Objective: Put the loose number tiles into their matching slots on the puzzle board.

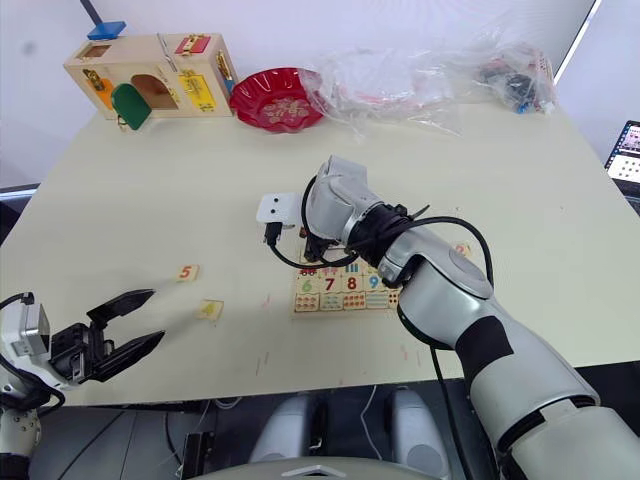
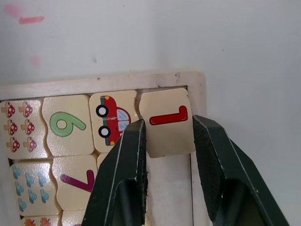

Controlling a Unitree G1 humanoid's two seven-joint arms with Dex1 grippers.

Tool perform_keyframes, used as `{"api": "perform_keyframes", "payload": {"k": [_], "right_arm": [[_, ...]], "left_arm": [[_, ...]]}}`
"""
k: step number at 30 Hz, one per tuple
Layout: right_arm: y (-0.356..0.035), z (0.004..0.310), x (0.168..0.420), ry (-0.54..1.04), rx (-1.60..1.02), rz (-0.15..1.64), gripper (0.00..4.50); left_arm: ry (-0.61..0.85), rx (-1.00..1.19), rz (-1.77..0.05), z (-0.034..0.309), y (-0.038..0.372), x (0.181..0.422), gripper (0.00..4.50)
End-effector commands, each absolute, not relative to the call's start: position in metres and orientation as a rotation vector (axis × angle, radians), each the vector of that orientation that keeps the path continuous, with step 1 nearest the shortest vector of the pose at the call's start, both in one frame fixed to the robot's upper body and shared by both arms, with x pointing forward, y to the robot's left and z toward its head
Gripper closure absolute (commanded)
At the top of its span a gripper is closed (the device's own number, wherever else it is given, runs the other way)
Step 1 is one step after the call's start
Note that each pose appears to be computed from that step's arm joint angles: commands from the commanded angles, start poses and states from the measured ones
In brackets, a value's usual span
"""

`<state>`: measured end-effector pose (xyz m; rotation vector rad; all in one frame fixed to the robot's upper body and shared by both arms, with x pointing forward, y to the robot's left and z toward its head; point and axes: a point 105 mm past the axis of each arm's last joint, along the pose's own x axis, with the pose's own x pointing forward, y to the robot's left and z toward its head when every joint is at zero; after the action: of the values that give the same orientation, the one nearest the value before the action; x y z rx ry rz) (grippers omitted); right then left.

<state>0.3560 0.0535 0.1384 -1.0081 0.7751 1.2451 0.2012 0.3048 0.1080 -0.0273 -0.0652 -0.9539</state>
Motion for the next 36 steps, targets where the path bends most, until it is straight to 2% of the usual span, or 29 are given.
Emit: {"api": "perform_keyframes", "payload": {"k": [1,36], "right_arm": [[0.0581,0.1492,0.3588,0.733,-1.028,1.231,3.64],[0.0577,0.1485,0.3562,0.735,-1.051,1.268,3.64]], "left_arm": [[-0.089,-0.003,-0.96,0.1155,0.3061,0.1989,0.0],[-0.072,-0.004,-0.971,0.1158,0.2979,0.1999,0.0]]}}
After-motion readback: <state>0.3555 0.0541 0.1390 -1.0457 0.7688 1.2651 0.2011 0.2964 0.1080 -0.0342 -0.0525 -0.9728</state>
